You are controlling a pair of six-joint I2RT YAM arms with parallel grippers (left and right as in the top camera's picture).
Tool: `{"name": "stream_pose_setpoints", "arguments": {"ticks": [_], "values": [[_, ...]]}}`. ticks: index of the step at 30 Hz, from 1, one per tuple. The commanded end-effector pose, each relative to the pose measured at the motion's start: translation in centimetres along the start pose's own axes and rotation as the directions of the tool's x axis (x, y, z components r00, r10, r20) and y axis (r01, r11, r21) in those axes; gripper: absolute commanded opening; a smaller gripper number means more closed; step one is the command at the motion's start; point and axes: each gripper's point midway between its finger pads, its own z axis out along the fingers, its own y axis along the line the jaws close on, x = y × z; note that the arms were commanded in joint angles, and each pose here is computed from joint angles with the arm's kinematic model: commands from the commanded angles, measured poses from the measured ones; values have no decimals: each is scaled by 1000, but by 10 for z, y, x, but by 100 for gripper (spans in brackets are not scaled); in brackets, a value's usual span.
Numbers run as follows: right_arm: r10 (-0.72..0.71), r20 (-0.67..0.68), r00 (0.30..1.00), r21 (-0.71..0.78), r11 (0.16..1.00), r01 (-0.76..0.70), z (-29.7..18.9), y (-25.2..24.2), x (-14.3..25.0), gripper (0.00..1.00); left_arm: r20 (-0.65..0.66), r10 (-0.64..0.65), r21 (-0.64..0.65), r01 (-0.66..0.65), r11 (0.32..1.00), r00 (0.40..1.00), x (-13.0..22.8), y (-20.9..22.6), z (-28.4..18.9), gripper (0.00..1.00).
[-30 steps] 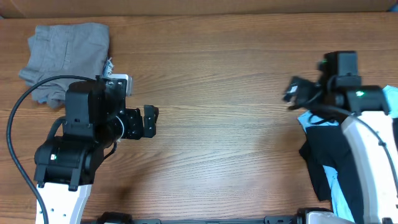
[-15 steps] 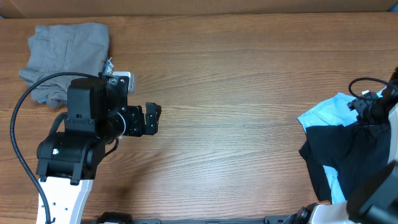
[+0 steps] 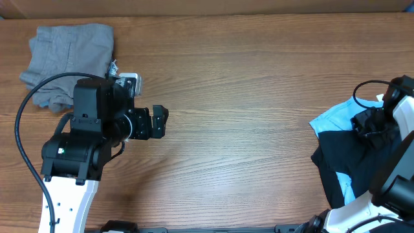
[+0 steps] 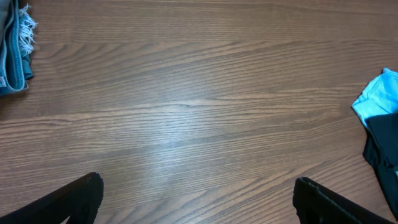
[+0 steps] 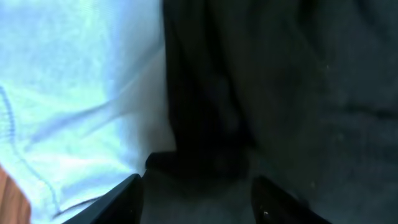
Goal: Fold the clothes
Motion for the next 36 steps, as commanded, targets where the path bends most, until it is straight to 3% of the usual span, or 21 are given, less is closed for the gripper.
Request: {"name": "stream_pose_setpoints", "arguments": {"ticks": [1, 5, 10, 15, 27, 36], "values": [[19, 12, 1000, 22, 1000, -20, 10, -5, 1, 59, 24, 22, 16, -22, 1000, 999, -9, -4, -6, 100], [36, 20, 999, 16, 999, -37, 19, -6, 3, 58, 23, 22, 17, -22, 1000, 999, -9, -4, -6, 100], [43, 20, 999, 10, 999, -43, 18, -5, 2, 22, 21, 21, 16, -22, 1000, 1000, -8, -4, -6, 100], [46, 12, 999, -2, 999, -46, 10, -2, 0, 4, 22, 21, 16, -22, 1000, 1000, -8, -4, -6, 100], [46, 64, 997, -44, 998, -43, -37, 3, -11, 4, 27, 22, 16, -23, 1000, 999, -10, -4, -6, 100], [40, 212, 976, -176, 984, -2, -93, 12, -23, 4, 31, 24, 17, -24, 1000, 999, -11, -4, -6, 100]]}}
